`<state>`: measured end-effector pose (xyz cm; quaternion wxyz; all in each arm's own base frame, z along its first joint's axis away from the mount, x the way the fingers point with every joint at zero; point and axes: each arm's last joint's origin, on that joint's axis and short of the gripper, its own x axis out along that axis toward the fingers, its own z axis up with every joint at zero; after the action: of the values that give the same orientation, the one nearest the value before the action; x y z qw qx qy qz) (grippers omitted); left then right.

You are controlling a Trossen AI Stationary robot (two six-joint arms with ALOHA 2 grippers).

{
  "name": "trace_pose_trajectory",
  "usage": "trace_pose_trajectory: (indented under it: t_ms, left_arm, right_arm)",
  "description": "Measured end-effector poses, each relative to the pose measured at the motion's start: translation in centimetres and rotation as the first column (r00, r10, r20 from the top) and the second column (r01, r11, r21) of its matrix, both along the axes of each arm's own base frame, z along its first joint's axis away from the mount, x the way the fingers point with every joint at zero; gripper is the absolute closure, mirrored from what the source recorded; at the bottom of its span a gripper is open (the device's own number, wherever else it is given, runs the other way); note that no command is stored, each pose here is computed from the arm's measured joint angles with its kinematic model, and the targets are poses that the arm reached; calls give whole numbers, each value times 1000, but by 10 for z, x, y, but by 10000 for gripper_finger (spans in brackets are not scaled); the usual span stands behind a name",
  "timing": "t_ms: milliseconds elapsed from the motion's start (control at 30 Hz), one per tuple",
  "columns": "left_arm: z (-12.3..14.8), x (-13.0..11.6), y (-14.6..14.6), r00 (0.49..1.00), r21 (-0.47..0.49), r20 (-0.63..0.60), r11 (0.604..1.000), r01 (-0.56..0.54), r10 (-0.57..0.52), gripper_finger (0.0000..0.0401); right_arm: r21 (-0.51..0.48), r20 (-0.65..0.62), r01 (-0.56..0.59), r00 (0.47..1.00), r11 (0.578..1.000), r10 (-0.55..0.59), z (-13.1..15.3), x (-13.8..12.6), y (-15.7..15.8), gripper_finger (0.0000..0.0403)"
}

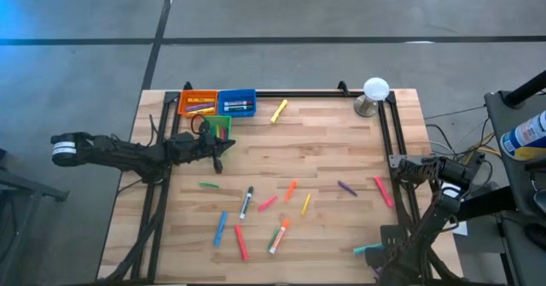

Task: Pick & Place Markers
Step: Put the purple highlighter into the orange bin

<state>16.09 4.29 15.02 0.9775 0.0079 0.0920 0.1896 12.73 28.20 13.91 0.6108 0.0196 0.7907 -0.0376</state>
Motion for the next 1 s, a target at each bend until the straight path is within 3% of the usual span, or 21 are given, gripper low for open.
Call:
trace_pose_trajectory:
  t_ms: [300,567,767,1000]
  left_arm:
    - [0,0,0,1000,0,-1,1000,-7,7,399]
    - [-1,0,0,1000,-19,-6,1000,2,-2,399]
    - [-2,0,-1,1000,-22,-9,1000,2,-2,399]
    - [-1,0,-1,1000,-44,11,999,23,-23,399]
  right_arm:
    - [9,18,-3,1000,1000,3,0,7,-2,261]
    - [40,40,-1,999,999,-1,6,11,3,351]
    - [36,57,25,998,999,-27,33,16,9,353]
    - [24,230,17,973,1000,-22,61,44,-6,348]
